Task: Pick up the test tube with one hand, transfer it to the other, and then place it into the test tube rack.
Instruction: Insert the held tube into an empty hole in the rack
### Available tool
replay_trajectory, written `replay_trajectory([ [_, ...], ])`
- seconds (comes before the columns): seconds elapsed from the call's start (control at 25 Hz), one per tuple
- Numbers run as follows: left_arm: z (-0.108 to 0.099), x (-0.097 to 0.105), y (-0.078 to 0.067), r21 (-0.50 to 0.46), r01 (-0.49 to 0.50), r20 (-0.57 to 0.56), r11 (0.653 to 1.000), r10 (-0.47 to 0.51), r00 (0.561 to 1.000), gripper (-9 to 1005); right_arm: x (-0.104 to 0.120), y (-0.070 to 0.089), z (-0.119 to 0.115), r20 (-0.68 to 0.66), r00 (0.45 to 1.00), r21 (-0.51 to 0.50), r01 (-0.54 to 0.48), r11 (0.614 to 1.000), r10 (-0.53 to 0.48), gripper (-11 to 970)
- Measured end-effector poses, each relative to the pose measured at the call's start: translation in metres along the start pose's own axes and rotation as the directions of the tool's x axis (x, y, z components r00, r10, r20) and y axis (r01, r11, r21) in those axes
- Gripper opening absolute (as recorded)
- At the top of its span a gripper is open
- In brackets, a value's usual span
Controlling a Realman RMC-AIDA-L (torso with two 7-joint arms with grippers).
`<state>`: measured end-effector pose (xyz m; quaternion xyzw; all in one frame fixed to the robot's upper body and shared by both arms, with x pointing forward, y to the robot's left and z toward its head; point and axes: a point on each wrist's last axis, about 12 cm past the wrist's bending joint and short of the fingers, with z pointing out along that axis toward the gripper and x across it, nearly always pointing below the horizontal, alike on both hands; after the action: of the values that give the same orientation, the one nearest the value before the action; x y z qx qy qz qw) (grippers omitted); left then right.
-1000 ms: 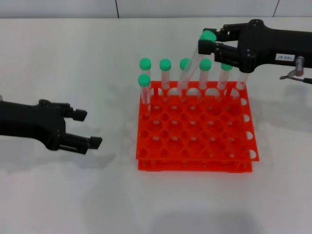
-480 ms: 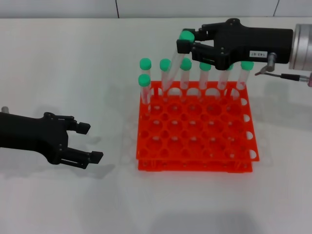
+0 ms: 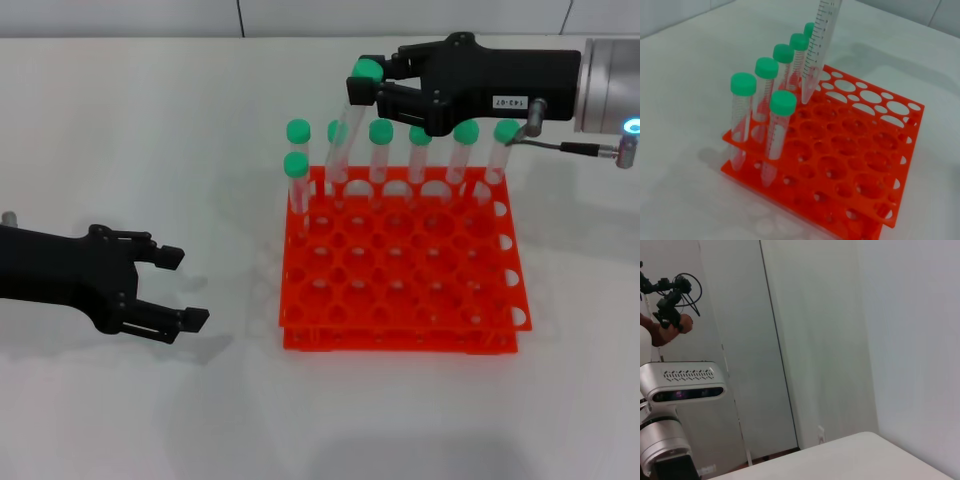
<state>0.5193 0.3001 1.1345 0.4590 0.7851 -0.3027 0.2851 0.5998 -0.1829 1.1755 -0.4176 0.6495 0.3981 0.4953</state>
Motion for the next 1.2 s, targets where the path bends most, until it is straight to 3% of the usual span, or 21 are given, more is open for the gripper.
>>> replay_trajectory([
  [0.52,0.0010,-0.0003,-0.0004,0.000,-0.010,0.005,1.000,0.010,1.000,888,-0.0057,-0.0042,0.0049,-0.087,0.996,0.007,0.005,1.000,-0.004,271],
  [1.2,0.0027,-0.0037,-0.0003,0.005,-0.025,0.012,1.000,0.025,1.000,889,-0.0038,-0.0008,0.0086,-0.102,0.995,0.007,0.008,1.000,-0.007,272],
])
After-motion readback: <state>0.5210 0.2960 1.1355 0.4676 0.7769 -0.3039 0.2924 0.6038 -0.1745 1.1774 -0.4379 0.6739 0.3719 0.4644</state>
